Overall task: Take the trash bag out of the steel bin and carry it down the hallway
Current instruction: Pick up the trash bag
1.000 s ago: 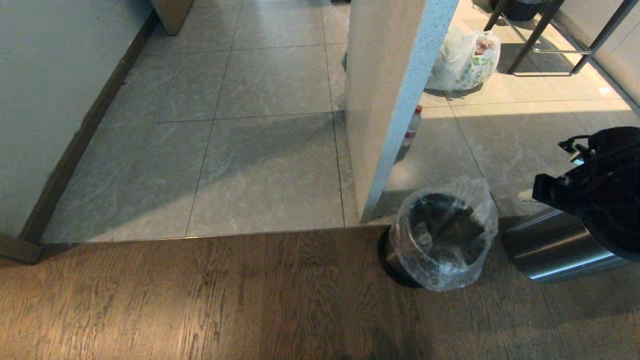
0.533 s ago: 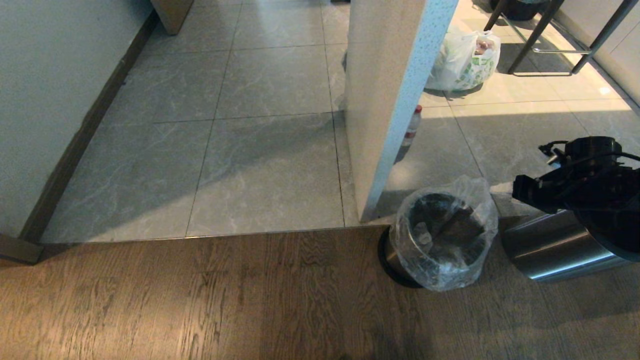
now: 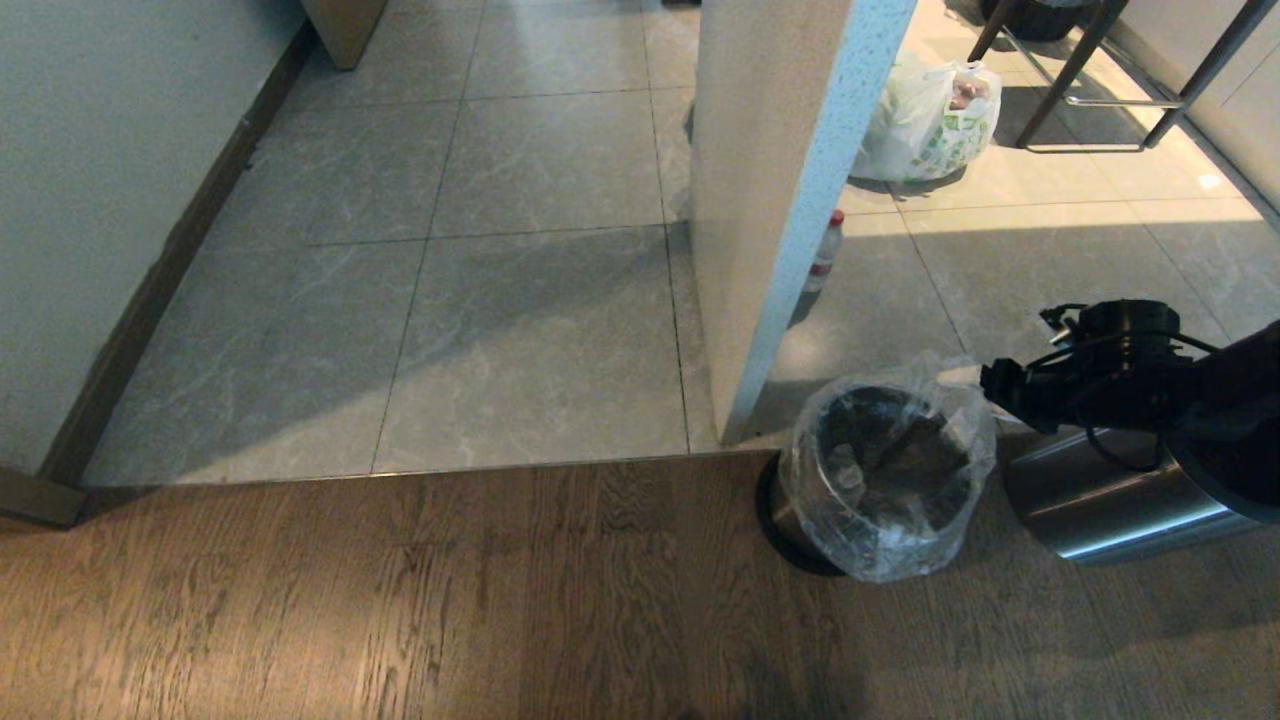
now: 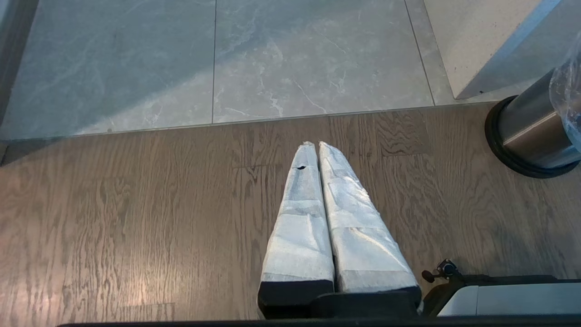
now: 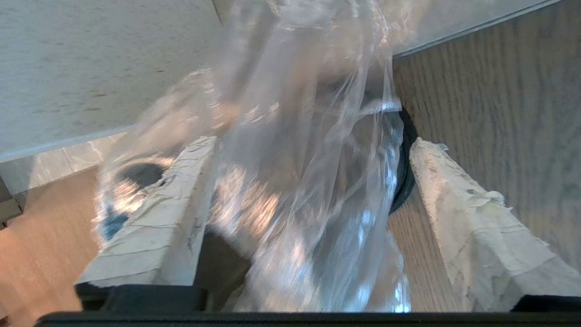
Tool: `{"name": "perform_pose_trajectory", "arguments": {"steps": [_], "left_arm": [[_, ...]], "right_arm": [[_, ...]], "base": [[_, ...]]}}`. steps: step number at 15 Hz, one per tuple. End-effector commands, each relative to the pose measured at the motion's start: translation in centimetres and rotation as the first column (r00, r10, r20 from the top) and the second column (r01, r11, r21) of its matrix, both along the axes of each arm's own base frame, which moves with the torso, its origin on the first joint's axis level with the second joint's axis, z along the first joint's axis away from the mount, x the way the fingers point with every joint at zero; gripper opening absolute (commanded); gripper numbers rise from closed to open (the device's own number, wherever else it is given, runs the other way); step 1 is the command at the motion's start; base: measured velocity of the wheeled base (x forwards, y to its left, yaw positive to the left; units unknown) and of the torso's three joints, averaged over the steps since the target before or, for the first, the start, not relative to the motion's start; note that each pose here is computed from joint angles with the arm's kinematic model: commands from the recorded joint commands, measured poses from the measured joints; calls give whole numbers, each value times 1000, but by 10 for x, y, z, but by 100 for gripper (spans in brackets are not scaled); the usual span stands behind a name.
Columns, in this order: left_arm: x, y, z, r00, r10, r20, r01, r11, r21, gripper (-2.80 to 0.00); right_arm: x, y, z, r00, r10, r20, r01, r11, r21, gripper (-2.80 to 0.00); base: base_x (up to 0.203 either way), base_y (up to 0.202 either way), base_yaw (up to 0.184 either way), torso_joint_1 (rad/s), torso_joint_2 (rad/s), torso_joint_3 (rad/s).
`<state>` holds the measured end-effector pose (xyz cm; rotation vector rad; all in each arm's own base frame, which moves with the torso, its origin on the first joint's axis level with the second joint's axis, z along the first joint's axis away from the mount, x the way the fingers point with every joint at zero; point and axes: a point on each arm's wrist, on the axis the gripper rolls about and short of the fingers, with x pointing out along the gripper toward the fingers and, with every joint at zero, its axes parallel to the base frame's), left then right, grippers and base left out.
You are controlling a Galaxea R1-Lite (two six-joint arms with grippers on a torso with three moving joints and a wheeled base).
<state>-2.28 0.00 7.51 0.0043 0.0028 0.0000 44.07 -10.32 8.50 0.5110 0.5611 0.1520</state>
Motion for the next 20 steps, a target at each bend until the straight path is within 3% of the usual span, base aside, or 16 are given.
{"name": "perform_pose_trajectory", "arguments": {"steps": [1, 3, 5, 6, 11, 16, 20], "left_arm": [[0, 0, 0, 1000, 0, 0, 0, 1000, 0, -280], [0, 0, 0, 1000, 0, 0, 0, 1000, 0, -280], [0, 0, 0, 1000, 0, 0, 0, 1000, 0, -280], [0, 0, 0, 1000, 0, 0, 0, 1000, 0, -280], [0, 0, 0, 1000, 0, 0, 0, 1000, 0, -280], [0, 0, 0, 1000, 0, 0, 0, 1000, 0, -280], [0, 0, 0, 1000, 0, 0, 0, 1000, 0, -280]], "right_arm": [[9, 1, -22, 999, 13, -33, -13, 1000, 18, 0], [15, 2, -26, 998, 56, -28, -53, 994, 92, 0], [19, 4, -30, 996, 81, -25, -77, 990, 115, 0], [20, 4, -31, 997, 79, -27, -75, 990, 122, -280], [21, 8, -22, 996, 92, -6, -91, 991, 100, -280], [8, 13, 31, 993, 85, 85, -90, 994, 61, -280], [-35, 43, 71, 994, 112, -2, -112, 993, 48, -280]], "base": [[0, 0, 0, 0, 0, 0], [0, 0, 0, 0, 0, 0], [0, 0, 0, 0, 0, 0], [0, 0, 0, 0, 0, 0], [0, 0, 0, 0, 0, 0], [0, 0, 0, 0, 0, 0], [0, 0, 0, 0, 0, 0]]}}
